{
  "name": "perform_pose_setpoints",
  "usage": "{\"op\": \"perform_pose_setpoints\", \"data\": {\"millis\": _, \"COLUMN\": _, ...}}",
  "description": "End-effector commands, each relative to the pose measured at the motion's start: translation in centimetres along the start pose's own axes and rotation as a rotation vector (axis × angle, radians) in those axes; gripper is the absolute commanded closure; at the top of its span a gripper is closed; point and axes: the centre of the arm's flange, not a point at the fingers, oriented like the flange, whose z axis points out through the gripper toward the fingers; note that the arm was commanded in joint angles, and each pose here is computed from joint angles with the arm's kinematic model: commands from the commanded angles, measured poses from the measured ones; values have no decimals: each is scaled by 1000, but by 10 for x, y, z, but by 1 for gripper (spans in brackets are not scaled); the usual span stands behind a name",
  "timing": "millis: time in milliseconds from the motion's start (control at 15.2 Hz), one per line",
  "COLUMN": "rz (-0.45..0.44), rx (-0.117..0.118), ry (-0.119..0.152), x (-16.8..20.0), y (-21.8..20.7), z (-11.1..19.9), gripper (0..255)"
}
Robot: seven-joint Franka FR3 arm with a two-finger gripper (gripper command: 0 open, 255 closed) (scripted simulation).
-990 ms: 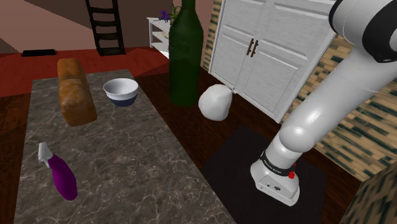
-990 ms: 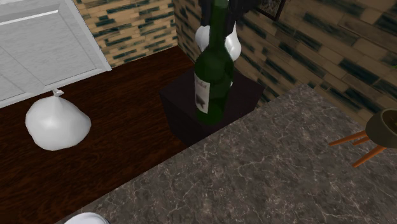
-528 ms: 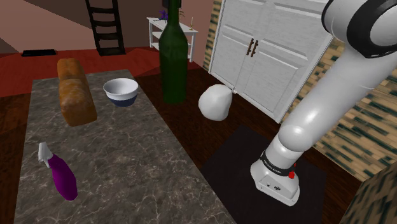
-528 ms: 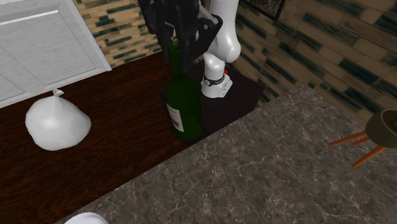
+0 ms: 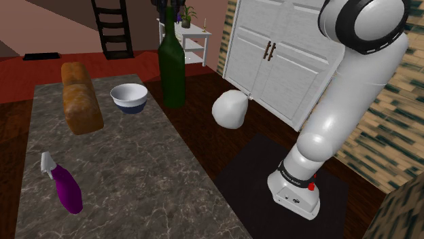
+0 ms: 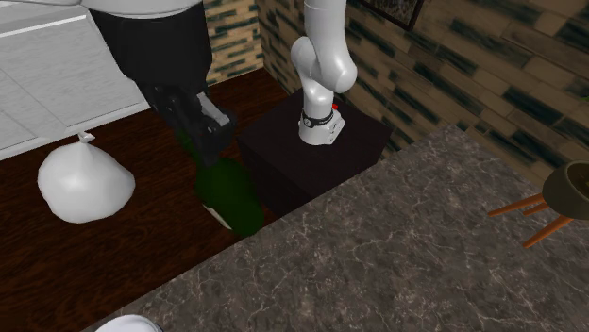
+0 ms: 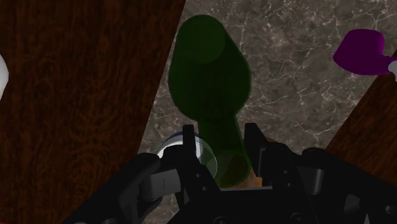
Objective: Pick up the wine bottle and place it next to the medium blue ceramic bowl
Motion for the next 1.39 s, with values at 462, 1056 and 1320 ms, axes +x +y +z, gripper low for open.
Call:
{"op": "perform_pose_setpoints", "data": {"millis": 462, "rz": 0, "rx": 0, "ry": 1, "x": 87, "y": 36, "z": 68, "gripper": 255}}
{"op": "perform_pose_setpoints", "data": {"millis": 1056, "rz": 0, "rx": 0, "ry": 1, "x": 99, "y": 40, "z": 116, "gripper": 255}}
{"op": "perform_pose_setpoints", "data": {"millis": 1320, "rz": 0, "rx": 0, "ry": 1, "x": 96, "y": 39, "z": 137, "gripper": 255}}
